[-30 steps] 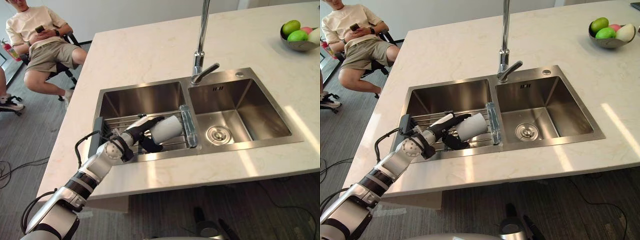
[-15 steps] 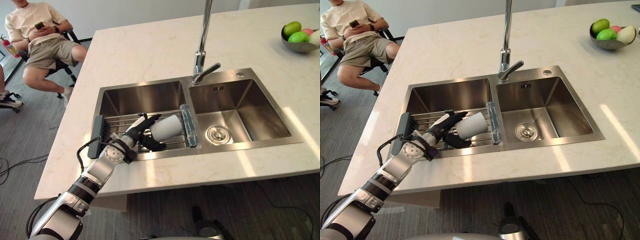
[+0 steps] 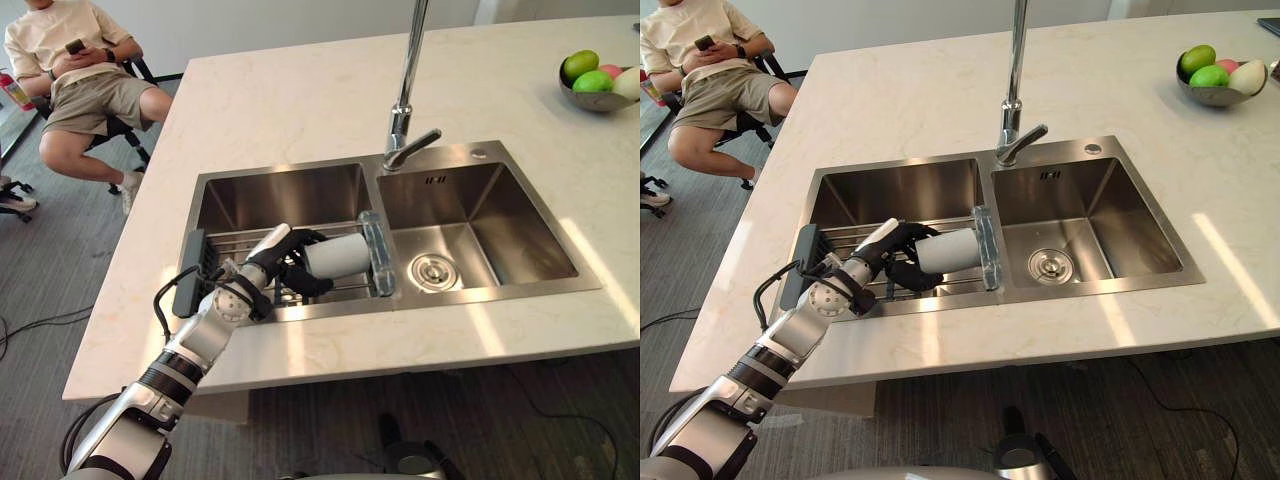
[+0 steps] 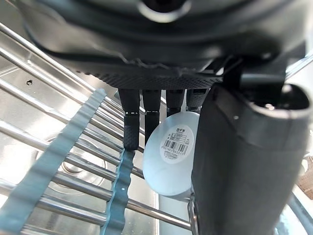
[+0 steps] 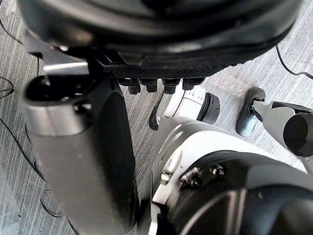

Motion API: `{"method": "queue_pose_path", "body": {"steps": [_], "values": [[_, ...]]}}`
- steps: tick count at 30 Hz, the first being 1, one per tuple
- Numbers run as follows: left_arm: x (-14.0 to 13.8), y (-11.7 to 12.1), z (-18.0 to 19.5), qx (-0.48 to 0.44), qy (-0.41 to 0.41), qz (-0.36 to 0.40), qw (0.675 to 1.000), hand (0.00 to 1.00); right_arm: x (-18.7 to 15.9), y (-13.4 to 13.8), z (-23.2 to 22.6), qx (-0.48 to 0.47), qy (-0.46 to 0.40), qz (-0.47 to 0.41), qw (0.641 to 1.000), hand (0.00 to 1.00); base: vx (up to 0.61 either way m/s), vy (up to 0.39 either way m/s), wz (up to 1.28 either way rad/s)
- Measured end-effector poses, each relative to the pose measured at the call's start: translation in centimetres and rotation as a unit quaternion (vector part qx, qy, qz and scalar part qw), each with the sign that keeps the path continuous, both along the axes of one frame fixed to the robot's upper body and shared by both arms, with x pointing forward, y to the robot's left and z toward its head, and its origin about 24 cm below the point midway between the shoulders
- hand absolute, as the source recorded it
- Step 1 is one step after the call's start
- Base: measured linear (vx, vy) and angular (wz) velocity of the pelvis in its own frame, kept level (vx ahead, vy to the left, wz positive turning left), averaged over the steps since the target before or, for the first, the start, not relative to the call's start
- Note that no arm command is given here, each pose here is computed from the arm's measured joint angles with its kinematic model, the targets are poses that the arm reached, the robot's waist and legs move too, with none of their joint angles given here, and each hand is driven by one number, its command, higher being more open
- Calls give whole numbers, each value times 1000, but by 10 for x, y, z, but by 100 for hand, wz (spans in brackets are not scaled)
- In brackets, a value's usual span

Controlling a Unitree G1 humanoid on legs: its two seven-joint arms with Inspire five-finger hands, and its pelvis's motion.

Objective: Walk over to the sink, pick up the cup, carry it to the dishwasher, place the cup inside the dishwasher, then close the dishwasher door

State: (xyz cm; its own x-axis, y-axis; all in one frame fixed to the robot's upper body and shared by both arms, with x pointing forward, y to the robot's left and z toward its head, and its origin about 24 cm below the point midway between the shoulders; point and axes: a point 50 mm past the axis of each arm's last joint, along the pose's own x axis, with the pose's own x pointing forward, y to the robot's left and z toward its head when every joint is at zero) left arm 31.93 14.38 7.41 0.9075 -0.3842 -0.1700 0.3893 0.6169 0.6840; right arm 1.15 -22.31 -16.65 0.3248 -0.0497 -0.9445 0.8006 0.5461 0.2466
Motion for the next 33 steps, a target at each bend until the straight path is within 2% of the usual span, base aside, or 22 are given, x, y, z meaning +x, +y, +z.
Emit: {"method": "queue_pose_path", "body": {"steps": [14, 23, 27, 29, 30, 33], "values": [[-5, -9, -1, 66, -46, -45, 996, 0, 1, -3, 1, -7, 2, 19, 1000, 100, 0, 0, 2], [-15, -8, -1, 32, -101, -28, 994, 0, 2, -8, 2, -18, 7, 46, 999, 100, 5, -19, 16], [-24, 13, 32, -68, -179, 17, 981, 0, 1, -15, 4, -29, 13, 61, 998, 100, -37, -22, 27], [-26, 33, 66, -123, -258, 59, 956, 0, 1, -19, 5, -37, 17, 77, 996, 100, -73, -21, 34], [-27, 36, 70, -127, -269, 65, 953, 0, 1, -20, 5, -38, 16, 77, 996, 100, -76, -23, 31], [-36, 63, 106, -170, -355, 114, 912, 0, 0, -23, 5, -39, 18, 92, 995, 100, -99, -37, 44]]}}
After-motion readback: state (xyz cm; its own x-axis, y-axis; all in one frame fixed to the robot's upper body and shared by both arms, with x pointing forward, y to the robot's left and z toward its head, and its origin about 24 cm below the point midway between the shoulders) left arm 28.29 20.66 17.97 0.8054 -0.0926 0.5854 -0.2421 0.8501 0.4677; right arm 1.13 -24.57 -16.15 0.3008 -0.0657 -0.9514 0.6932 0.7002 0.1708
